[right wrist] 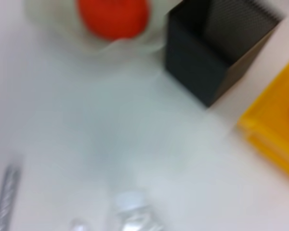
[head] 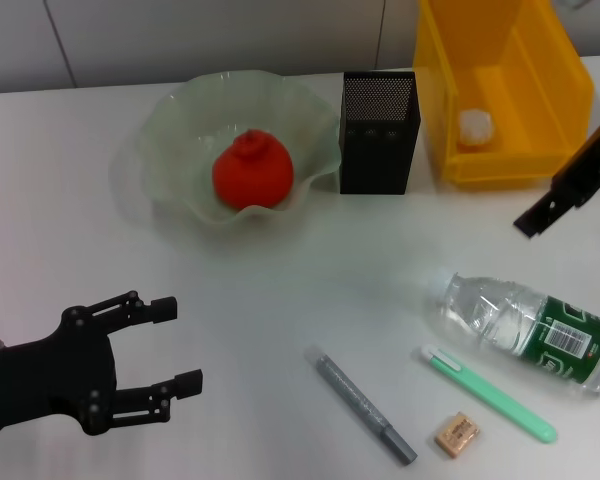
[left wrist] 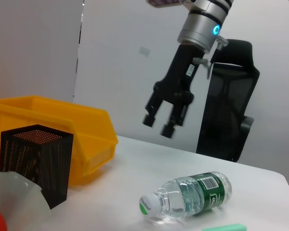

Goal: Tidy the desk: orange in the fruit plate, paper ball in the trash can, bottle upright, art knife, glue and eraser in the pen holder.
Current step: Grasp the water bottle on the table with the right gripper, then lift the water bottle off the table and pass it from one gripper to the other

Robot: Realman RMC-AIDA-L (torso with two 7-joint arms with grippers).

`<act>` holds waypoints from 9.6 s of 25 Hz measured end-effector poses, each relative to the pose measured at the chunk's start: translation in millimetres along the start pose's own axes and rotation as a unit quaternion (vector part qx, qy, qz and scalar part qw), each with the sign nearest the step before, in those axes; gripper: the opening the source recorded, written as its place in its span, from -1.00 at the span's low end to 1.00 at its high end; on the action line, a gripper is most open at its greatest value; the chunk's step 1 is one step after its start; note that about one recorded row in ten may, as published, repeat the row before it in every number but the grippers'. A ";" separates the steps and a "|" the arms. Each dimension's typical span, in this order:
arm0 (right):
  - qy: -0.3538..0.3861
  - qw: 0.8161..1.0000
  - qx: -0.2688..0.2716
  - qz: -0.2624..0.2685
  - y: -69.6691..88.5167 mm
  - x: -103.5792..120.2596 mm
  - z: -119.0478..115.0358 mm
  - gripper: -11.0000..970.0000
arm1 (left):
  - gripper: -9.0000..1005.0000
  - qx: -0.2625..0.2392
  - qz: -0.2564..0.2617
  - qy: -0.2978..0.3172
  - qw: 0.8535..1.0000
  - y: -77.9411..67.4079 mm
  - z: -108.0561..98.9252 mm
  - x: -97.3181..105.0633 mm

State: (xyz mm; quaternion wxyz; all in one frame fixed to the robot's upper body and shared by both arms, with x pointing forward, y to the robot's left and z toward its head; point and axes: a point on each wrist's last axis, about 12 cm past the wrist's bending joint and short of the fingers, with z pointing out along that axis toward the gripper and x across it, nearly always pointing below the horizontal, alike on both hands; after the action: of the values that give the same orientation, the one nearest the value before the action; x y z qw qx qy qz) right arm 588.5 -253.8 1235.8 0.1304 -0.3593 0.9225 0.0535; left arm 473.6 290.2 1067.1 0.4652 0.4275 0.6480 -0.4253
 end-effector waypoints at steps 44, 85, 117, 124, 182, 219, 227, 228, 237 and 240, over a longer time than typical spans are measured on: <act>0.176 0.979 0.003 -0.103 50.9 -11.3 88.3 0.67 | 0.70 -0.012 -0.011 -0.001 1.000 -5.7 -3.2 7.4; -0.023 0.991 0.011 -0.134 57.2 12.2 53.5 0.64 | 0.70 -0.016 -0.019 -0.016 1.000 -1.3 0.7 4.2; -0.331 0.905 -0.132 -0.233 39.7 28.9 57.6 0.64 | 0.70 -0.067 -0.033 -0.025 0.997 49.7 12.7 -39.0; -0.338 0.890 -0.160 -0.261 43.5 8.0 74.4 0.64 | 0.70 -0.039 -0.041 0.000 0.998 63.1 32.6 -58.4; -0.336 0.866 -0.191 -0.317 64.4 -60.1 109.7 0.64 | 0.21 -0.008 -0.022 -0.053 0.998 62.8 70.3 -73.0; -0.354 0.867 -0.180 -0.302 59.8 -59.9 107.8 0.64 | 0.03 -0.006 -0.022 -0.053 0.998 64.6 68.5 -78.5; -0.351 0.869 -0.176 -0.301 59.9 -60.1 110.1 0.64 | 0.02 -0.013 -0.021 -0.050 0.998 64.5 67.4 -75.0; -0.351 0.869 -0.176 -0.301 59.9 -60.1 110.1 0.64 | 0.02 -0.013 -0.021 -0.050 0.998 64.5 67.4 -75.0; -0.346 0.871 -0.171 -0.305 61.5 -60.9 113.2 0.64 | -0.01 -0.021 -0.020 -0.050 0.998 65.7 65.7 -74.0; -0.346 0.871 -0.171 -0.305 61.6 -60.9 113.3 0.64 | -0.02 -0.023 -0.020 -0.050 0.998 65.6 65.5 -73.5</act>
State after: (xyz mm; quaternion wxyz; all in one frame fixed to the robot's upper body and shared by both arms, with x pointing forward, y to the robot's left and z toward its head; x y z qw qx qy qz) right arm 612.8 -147.2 1144.2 0.3874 -0.5981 0.6395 0.2885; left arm 566.4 234.3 1114.6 0.4983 0.3821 0.6415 -0.4407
